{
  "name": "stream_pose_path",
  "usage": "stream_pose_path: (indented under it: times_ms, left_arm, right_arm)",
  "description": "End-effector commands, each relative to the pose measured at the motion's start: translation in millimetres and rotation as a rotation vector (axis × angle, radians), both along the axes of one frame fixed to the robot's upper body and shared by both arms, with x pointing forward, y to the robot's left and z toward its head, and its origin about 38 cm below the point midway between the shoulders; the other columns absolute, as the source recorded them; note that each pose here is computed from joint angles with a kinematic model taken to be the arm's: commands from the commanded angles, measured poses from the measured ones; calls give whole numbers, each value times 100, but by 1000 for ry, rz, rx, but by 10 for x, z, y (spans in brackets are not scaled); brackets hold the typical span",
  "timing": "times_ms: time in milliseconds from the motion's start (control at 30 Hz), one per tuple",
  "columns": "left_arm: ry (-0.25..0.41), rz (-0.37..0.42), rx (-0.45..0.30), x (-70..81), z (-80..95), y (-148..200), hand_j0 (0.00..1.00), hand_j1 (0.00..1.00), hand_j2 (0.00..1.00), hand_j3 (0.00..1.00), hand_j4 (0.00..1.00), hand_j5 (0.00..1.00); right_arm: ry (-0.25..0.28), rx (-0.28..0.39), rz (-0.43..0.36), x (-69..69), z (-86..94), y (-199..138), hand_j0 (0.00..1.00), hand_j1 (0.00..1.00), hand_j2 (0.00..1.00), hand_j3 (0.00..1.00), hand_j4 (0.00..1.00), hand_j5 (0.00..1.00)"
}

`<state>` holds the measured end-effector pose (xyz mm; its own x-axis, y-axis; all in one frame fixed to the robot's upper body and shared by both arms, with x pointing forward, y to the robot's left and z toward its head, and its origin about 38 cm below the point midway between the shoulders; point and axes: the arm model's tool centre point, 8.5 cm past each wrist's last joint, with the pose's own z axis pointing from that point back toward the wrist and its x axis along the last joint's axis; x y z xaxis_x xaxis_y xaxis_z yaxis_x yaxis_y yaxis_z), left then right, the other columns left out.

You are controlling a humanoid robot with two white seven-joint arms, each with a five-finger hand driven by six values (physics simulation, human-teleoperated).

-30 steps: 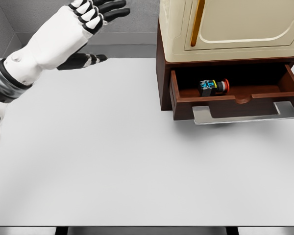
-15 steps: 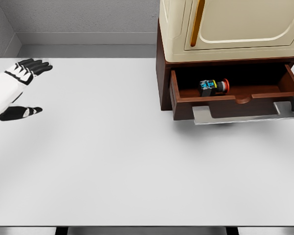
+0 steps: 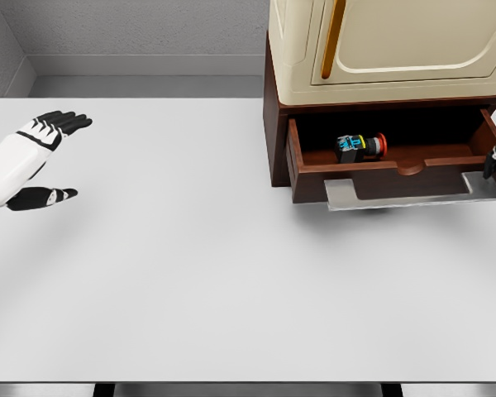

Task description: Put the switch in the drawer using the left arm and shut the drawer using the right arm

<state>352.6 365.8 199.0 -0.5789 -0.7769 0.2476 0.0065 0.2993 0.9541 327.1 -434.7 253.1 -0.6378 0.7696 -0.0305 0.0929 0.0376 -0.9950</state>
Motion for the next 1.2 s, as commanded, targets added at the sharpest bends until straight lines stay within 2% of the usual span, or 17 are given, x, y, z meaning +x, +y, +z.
stream_pose_path:
  times_ms: [0, 333, 433, 767, 1067, 1167]
  left_arm:
    - [0, -1, -17, 1, -15, -23, 100, 100, 100, 100, 100, 100]
    - [-6, -9, -14, -10, 10, -47, 100, 100, 100, 100, 100, 100]
    - [-3, -10, -14, -13, 2, -51, 100, 100, 100, 100, 100, 100]
    - [2, -9, -16, -29, -21, -50, 100, 100, 100, 100, 100, 100]
    - [-1, -13, -14, -48, -11, -65, 100, 100, 100, 100, 100, 100]
    - [-6, -18, -13, -56, 3, -79, 100, 100, 100, 100, 100, 100]
  right_arm:
    - [19, 2, 0, -4, -77, 32, 21, 21, 21, 21, 21, 21]
    - [39, 9, 3, -14, -167, 56, 21, 21, 21, 21, 21, 21]
    - [56, 21, 9, 17, -234, 132, 22, 22, 22, 22, 22, 22]
    - [68, 31, -1, 55, -294, 148, 21, 21, 21, 21, 21, 21]
    - [56, 53, -8, 229, -324, 185, 22, 22, 22, 22, 22, 22]
    - [78, 56, -10, 351, -384, 235, 22, 22, 22, 22, 22, 22]
